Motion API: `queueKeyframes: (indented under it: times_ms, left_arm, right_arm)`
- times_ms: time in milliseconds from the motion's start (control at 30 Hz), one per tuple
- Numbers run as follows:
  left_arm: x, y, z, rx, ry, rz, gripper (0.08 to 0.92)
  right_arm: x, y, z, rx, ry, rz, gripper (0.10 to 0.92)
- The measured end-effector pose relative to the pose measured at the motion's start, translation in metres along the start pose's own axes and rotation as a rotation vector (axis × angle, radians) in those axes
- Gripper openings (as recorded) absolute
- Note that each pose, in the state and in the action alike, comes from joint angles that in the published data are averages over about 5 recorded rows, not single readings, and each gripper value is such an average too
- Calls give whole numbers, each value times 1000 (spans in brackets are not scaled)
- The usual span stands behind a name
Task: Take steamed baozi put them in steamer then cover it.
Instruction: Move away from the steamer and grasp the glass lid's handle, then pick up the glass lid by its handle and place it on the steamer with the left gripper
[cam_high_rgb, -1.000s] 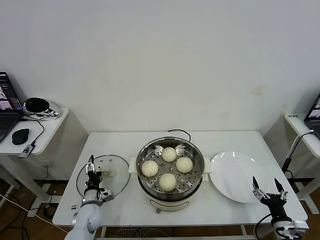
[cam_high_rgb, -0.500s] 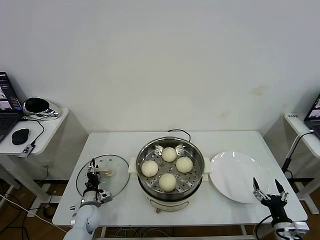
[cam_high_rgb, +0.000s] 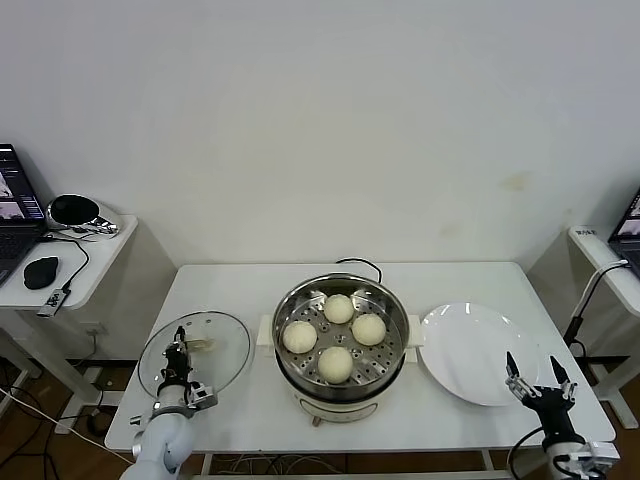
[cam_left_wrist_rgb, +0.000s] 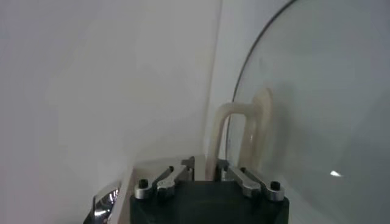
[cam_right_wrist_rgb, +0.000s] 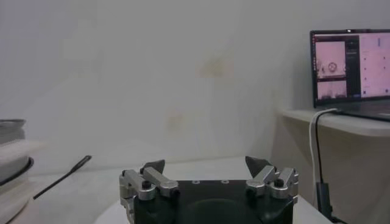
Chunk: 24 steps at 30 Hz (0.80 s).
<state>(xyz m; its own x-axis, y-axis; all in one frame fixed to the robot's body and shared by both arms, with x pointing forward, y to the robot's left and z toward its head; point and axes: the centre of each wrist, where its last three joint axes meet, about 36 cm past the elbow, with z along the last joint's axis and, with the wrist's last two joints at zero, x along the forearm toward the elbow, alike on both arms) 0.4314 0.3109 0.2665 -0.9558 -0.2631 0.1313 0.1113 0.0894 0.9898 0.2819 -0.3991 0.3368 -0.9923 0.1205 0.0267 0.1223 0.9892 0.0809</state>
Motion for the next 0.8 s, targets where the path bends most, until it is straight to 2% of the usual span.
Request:
queueKeyframes:
  times_ms: [133, 467, 800]
  left_arm:
    - [6, 14, 5, 3, 20, -22, 150]
    - [35, 64, 18, 13, 113, -82, 150]
    - [60, 127, -5, 43, 194, -179, 150]
  right_arm:
    - [-2, 2, -1, -16, -6, 5, 823]
    - [-2, 14, -4, -68, -9, 12, 823]
    - [-1, 20, -4, -64, 12, -7, 823]
